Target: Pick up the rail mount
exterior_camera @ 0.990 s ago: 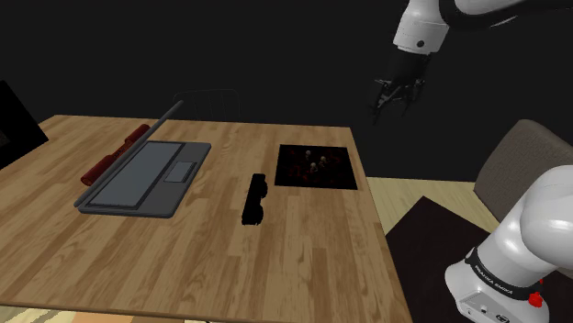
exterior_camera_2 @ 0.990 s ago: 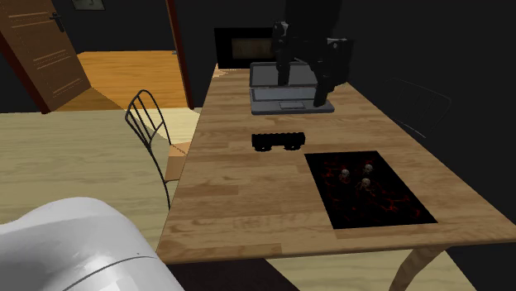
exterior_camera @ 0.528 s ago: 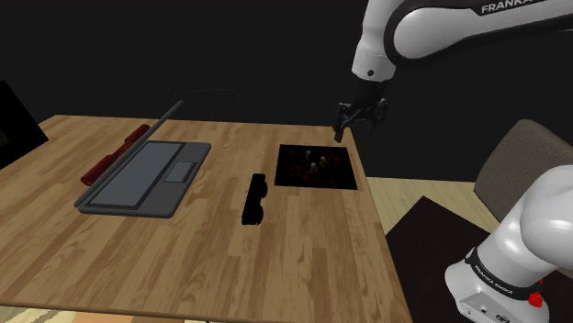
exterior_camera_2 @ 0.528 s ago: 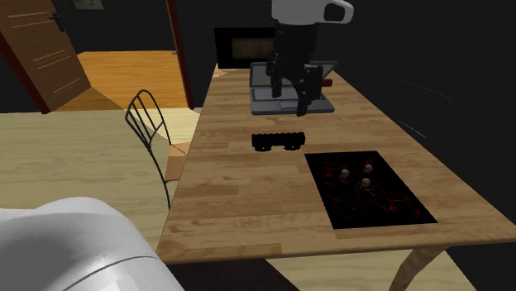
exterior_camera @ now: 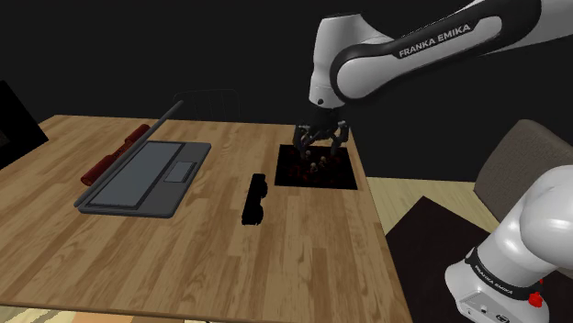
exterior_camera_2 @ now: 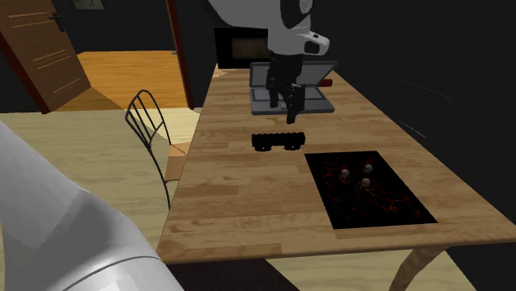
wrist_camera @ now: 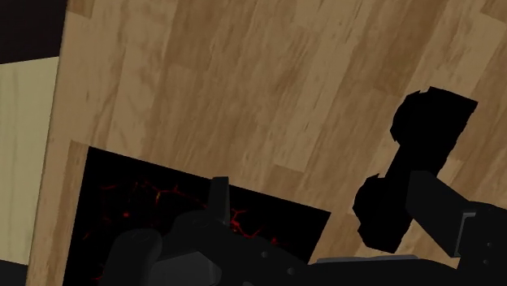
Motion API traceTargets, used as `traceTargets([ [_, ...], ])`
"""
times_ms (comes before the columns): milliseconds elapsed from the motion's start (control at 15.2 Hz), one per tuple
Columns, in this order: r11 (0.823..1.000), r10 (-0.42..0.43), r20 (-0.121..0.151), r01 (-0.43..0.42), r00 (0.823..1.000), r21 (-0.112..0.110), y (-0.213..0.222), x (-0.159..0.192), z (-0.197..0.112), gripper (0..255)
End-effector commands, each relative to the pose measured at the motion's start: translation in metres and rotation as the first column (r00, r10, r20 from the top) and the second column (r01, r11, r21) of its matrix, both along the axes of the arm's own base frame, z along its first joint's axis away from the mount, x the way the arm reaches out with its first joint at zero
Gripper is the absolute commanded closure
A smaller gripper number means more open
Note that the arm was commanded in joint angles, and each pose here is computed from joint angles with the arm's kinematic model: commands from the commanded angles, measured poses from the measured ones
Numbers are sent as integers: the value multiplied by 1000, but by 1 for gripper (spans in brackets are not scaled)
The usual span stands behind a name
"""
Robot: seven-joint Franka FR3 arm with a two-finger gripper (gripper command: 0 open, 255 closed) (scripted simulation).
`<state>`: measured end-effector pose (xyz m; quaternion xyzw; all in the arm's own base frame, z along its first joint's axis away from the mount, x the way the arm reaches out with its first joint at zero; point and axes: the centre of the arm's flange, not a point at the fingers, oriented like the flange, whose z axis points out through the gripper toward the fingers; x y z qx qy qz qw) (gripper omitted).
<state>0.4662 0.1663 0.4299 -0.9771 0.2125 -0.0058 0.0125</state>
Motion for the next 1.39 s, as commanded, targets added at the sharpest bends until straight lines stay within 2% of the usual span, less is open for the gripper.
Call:
traceTargets([
  [0,1000,-27,-6,27,1000,-3,14,15,-17,0],
  [594,990,-137,-31,136,990,-24,70,90,-96,0],
  [1320,964,-263,-58,260,963,-50,122,182,-190,0],
])
